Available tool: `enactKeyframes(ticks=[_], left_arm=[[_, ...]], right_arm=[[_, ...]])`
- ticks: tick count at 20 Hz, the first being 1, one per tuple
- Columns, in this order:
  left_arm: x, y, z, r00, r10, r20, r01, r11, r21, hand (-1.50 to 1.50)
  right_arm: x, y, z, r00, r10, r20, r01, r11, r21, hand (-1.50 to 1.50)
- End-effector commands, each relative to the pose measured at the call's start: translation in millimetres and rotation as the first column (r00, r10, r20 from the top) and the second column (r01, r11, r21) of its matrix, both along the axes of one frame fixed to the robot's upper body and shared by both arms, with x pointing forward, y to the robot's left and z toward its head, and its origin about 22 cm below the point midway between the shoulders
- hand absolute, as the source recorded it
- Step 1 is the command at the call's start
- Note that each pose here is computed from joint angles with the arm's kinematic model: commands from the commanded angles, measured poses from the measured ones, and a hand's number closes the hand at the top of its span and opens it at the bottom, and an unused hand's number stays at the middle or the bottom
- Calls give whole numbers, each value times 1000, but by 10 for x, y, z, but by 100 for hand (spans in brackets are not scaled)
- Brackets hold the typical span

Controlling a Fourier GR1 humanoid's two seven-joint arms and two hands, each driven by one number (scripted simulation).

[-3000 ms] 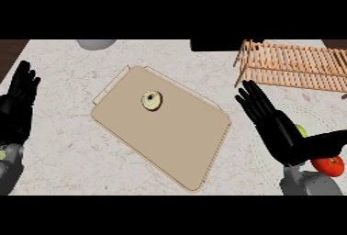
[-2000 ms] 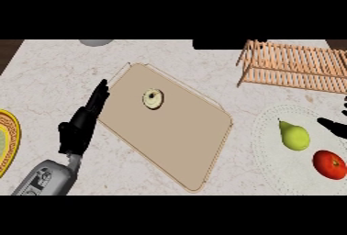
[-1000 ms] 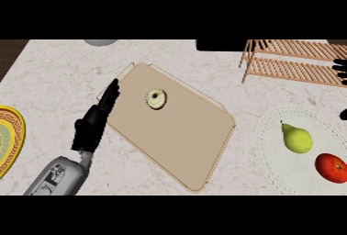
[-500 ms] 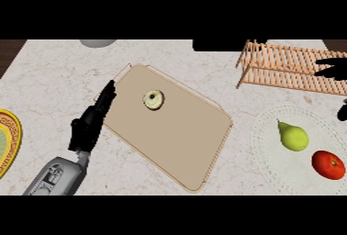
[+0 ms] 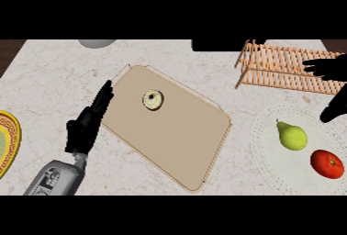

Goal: Pick the pear from the placemat and place it in the tiered shelf

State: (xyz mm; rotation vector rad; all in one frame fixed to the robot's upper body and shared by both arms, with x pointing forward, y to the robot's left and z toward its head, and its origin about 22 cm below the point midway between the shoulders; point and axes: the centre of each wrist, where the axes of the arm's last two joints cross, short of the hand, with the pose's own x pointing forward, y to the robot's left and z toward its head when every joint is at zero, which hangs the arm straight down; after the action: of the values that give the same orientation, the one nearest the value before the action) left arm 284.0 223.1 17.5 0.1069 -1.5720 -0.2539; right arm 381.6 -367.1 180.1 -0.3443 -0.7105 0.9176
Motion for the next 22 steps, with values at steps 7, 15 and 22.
enactKeyframes(ticks=[7, 15, 22], left_arm=[[-14, 127, 22, 1000, 2, 9, -3, 1000, 14, 0], [-48, -74, 14, 1000, -2, 5, 2, 1000, 6, 0], [-199, 60, -78, 1000, -14, 7, 14, 1000, 2, 0]], right_arm=[[-74, 214, -129, 1000, -15, -17, 15, 1000, -15, -150], [-171, 169, -224, 999, -23, -33, 22, 999, -45, -150], [-113, 256, -268, 998, -14, -59, 10, 998, -63, -150]])
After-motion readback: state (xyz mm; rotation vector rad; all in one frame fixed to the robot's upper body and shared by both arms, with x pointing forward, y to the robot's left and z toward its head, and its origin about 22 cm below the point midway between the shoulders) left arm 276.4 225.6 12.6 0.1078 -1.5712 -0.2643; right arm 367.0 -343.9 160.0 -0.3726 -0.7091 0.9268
